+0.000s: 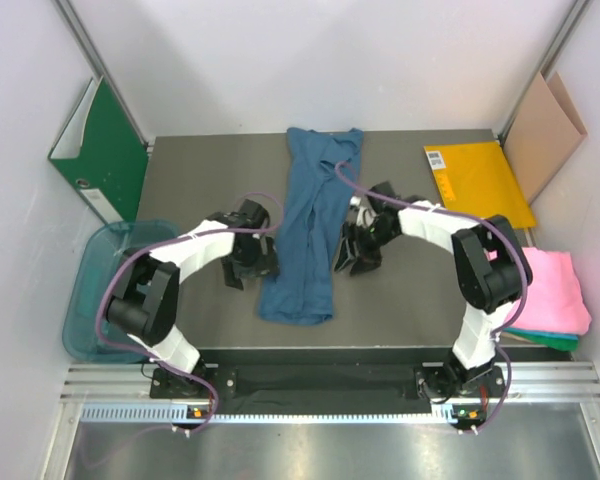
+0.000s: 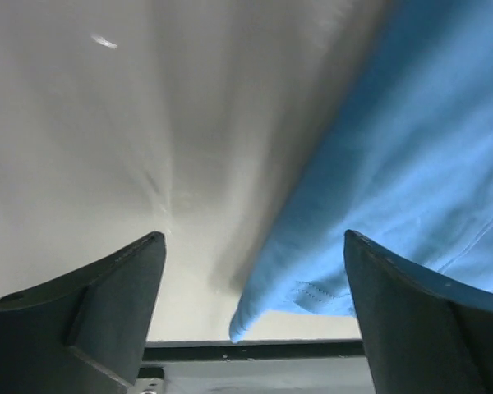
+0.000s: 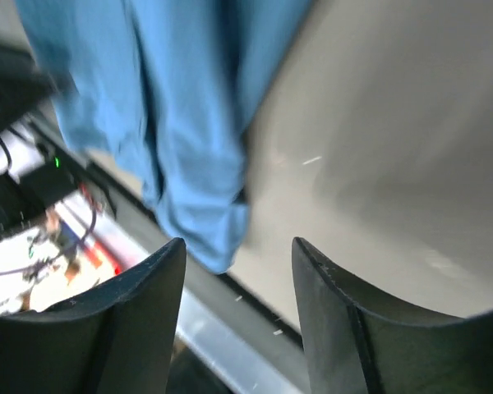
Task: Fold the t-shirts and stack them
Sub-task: Grab the bottom of the folded rectangular tshirt with both arms
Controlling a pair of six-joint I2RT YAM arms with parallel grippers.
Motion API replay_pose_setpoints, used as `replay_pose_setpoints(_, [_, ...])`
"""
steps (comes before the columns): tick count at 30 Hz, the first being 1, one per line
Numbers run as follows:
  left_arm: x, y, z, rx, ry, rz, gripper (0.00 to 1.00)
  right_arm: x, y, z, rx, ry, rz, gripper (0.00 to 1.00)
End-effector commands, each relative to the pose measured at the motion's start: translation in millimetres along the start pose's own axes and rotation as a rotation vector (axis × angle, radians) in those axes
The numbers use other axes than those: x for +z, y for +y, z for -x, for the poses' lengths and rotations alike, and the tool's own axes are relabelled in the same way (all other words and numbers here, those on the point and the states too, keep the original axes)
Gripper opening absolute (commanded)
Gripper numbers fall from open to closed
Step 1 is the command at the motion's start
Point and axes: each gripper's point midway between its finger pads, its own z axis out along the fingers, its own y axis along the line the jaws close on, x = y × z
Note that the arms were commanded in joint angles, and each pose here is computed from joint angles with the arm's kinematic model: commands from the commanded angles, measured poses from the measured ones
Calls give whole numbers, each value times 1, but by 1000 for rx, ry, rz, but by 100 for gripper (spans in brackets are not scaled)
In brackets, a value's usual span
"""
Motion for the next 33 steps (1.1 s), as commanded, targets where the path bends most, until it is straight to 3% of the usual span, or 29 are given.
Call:
replay_pose_setpoints(1, [0, -15, 0, -33, 95, -216, 88, 4, 45, -27, 39, 30, 60, 53])
replay_pose_setpoints(5, [-6, -35, -9, -8, 168, -344, 66, 25, 58, -61, 76, 111, 22, 55])
replay_pose_setpoints(9, [-12, -42, -26, -12, 236, -423, 65, 39, 63, -94, 96, 178, -43, 56])
replay_pose_setpoints(15, [-13, -16, -58, -16, 247, -380, 60, 56, 67, -131, 116, 197, -138, 50])
replay_pose_setpoints(18, [-6, -3, -78, -16, 271, -363, 29, 67, 57, -139, 103, 167, -219, 41])
replay_pose_setpoints(19, [-5, -4, -79, -12, 261, -376, 13, 73, 51, -140, 113, 156, -241, 39])
replay_pose_setpoints(20, [-3, -2, -80, -10, 259, -376, 8, 76, 45, -139, 103, 130, -272, 37])
replay_pose_setpoints(22, [1, -1, -84, -17, 264, -379, 7, 78, 39, -140, 117, 118, -302, 36])
replay_pose_setpoints(25, [-1, -5, -79, -18, 249, -392, 0, 63, 50, -135, 79, 45, -334, 47])
replay_pose_setpoints(29, [-6, -7, -75, -5, 229, -406, 0, 28, 69, -128, 69, -73, -326, 68])
replay_pose_setpoints(33, [-8, -9, -75, -2, 219, -425, 0, -10, 73, -129, 125, -208, -279, 82])
